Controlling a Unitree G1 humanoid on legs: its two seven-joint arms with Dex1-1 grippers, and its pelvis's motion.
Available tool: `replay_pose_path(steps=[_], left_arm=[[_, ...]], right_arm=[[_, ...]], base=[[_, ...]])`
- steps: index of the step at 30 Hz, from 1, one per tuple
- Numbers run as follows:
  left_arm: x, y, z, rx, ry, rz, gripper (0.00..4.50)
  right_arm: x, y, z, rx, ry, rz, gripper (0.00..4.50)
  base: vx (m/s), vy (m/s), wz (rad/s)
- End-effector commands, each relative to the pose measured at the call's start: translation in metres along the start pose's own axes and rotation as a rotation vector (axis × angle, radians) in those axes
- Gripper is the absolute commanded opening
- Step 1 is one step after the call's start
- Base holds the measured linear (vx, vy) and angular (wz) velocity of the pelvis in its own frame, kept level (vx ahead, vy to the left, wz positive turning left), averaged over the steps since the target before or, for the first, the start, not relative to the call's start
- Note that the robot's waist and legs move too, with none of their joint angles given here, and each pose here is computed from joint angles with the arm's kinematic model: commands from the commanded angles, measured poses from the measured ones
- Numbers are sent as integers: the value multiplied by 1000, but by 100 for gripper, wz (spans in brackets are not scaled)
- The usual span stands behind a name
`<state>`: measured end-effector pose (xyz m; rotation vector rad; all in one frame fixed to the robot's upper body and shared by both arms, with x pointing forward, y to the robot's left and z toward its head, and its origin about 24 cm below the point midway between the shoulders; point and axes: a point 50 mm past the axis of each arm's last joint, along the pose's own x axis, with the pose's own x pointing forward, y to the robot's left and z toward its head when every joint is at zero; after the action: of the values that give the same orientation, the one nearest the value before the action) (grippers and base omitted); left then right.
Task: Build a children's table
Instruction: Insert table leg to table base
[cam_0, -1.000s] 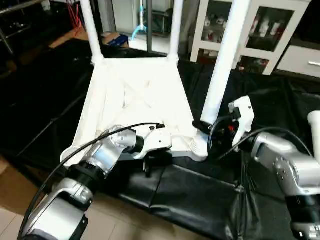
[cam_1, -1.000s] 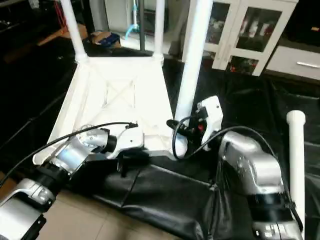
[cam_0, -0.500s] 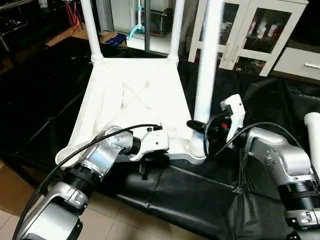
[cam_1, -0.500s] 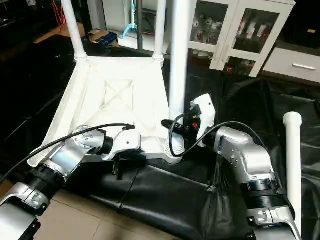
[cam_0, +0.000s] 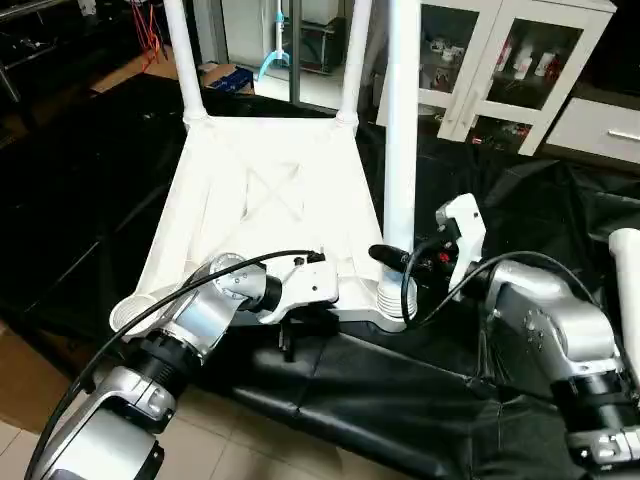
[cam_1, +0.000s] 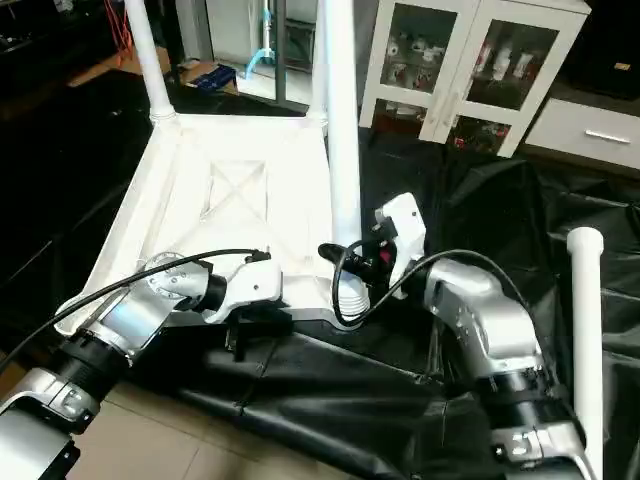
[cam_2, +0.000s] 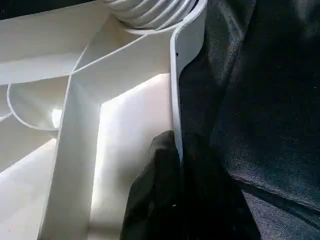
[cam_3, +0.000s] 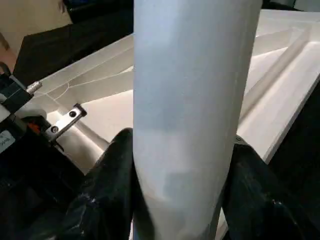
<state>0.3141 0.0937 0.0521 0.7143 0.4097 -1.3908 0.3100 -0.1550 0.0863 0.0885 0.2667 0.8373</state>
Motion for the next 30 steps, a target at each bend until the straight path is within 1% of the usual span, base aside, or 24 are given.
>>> replay_pose_path(steps=[1,5,7,9,10,16,17,20,22,27,30], left_arm=[[12,-16,-9,-15,33,-87,2],[11,-16,-9,-18,32,-84,2],[11,-16,-9,-18,32,-83,2],[11,-16,-10,-21,31,-80,2],[11,-16,-10,-21,31,-79,2],[10,-14,-9,-28,25,-61,2],[10,-14,-9,-28,25,-61,2],[10,-13,-10,-31,26,-50,2],[10,-13,-10,-33,27,-46,2],[9,-11,-11,-34,31,-42,2],[9,-10,-10,-30,35,-36,2]], right_arm=[[-8,-6,-23,50,63,-73,183],[-18,-8,-28,85,34,-103,183],[-20,-9,-30,96,29,-110,183],[-27,-9,-36,113,27,-133,183],[-27,-9,-37,115,26,-134,183],[-38,-3,-48,158,-22,-182,183],[-38,-3,-48,158,-22,-182,183],[-41,5,-55,161,-52,-197,183],[-43,11,-60,139,-62,-200,183],[-42,18,-63,89,-52,-197,183],[-41,22,-71,39,18,-170,183]], base=[[0,0,0],[0,0,0],[0,0,0],[0,0,0],[0,0,0],[0,0,0],[0,0,0],[0,0,0],[0,0,0],[0,0,0],[0,0,0]])
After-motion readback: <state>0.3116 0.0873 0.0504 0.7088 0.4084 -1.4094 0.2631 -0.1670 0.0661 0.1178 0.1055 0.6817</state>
